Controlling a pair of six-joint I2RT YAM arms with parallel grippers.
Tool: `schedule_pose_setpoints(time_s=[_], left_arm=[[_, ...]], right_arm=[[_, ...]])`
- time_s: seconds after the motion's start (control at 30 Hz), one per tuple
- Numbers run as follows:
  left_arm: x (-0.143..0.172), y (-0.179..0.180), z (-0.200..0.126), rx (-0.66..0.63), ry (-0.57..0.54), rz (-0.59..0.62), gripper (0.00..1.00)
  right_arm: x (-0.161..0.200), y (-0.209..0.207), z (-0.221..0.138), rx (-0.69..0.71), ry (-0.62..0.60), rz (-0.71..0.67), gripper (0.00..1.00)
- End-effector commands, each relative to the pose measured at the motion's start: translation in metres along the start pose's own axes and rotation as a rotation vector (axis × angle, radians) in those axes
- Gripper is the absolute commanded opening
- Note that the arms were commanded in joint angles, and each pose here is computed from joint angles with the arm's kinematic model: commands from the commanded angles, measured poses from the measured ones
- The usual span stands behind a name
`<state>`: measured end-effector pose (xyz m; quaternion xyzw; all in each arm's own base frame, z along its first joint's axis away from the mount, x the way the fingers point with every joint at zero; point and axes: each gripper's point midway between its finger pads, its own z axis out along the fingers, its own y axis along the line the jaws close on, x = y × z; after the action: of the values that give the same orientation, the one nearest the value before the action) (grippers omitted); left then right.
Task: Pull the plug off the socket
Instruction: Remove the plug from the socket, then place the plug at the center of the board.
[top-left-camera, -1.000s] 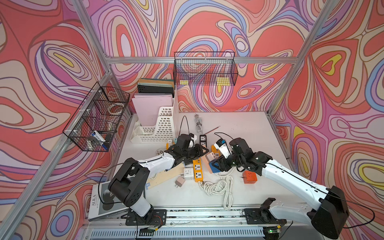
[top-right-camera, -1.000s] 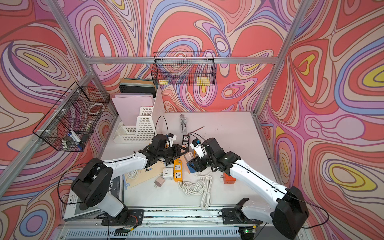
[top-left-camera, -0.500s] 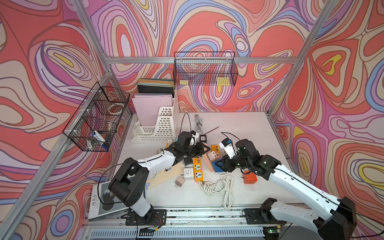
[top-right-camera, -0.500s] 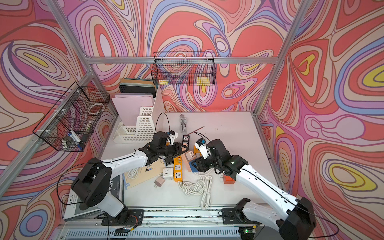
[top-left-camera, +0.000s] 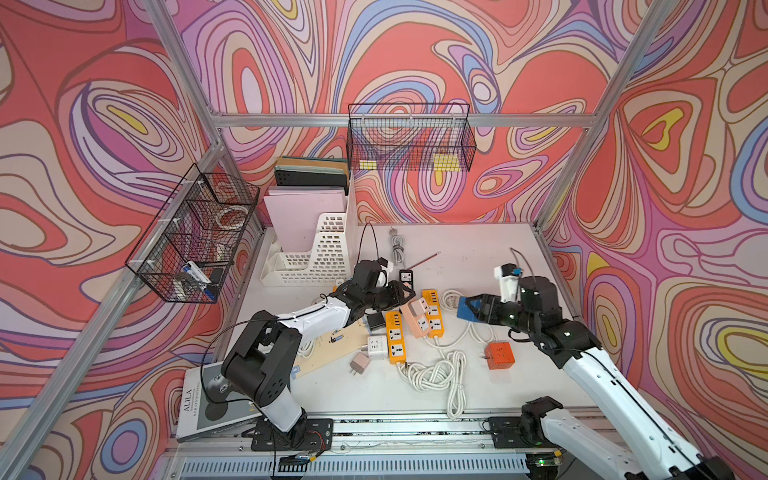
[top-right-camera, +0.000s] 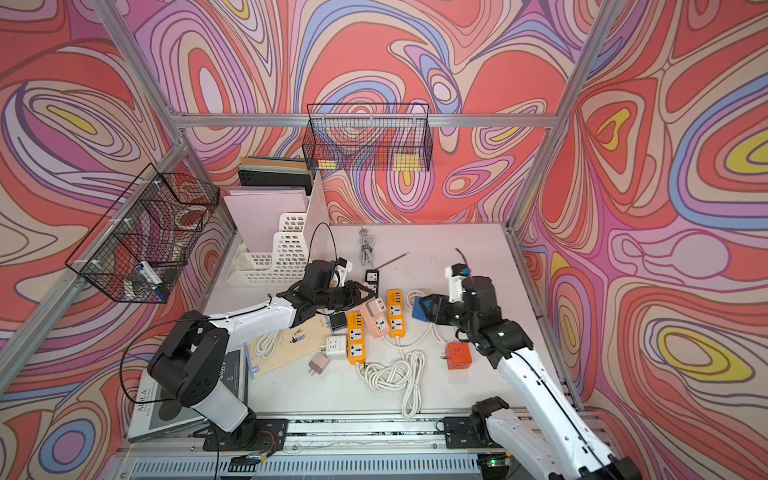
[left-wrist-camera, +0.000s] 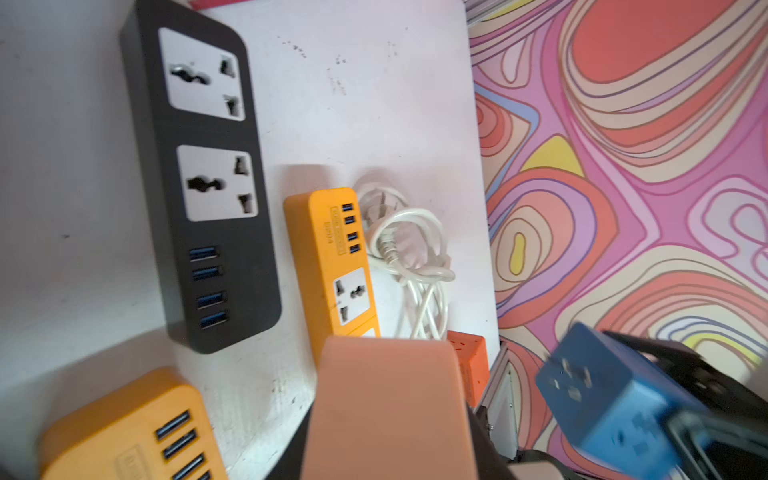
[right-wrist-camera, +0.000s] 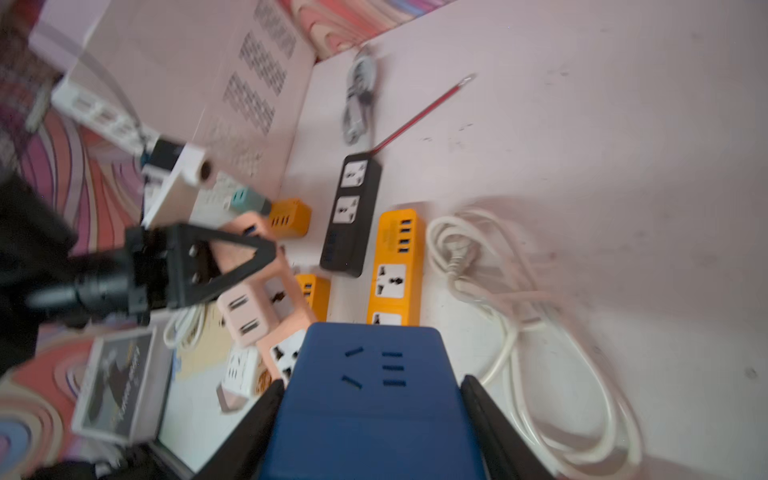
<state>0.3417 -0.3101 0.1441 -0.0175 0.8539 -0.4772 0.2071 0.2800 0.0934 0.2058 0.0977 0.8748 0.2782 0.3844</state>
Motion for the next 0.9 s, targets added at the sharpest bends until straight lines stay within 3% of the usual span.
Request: schedule_pose_setpoints(time_s=[0.0, 0.07, 0.3, 0.63, 0.87], left_arm=[[-0.01, -0.048, -0.012, 0.189, -0.049, 0.034, 0.03], [-0.009, -0.052, -0.012, 0.214, -0.056, 0.013, 0.03], [-0.009, -0.062, -0.004, 0.27, -0.046, -0.025, 0.03], [-0.006, -0.071, 0.009, 0.279, -0.009, -0.018, 0.03], [-0.011, -0.078, 0.018, 0.284, 0.009, -0.01, 0.03]], right_arm=[[-0.013, -0.024, 0.004, -0.106, -0.036, 0.4, 0.26], [-0.018, -0.042, 0.011, -0.105, -0.043, 0.518, 0.27], [-0.024, -0.121, 0.038, 0.101, -0.075, 0.708, 0.33], [-0.011, -0.187, 0.05, 0.168, -0.068, 0.797, 0.43], [0.002, -0.198, 0.044, 0.267, -0.023, 0.761, 0.69]])
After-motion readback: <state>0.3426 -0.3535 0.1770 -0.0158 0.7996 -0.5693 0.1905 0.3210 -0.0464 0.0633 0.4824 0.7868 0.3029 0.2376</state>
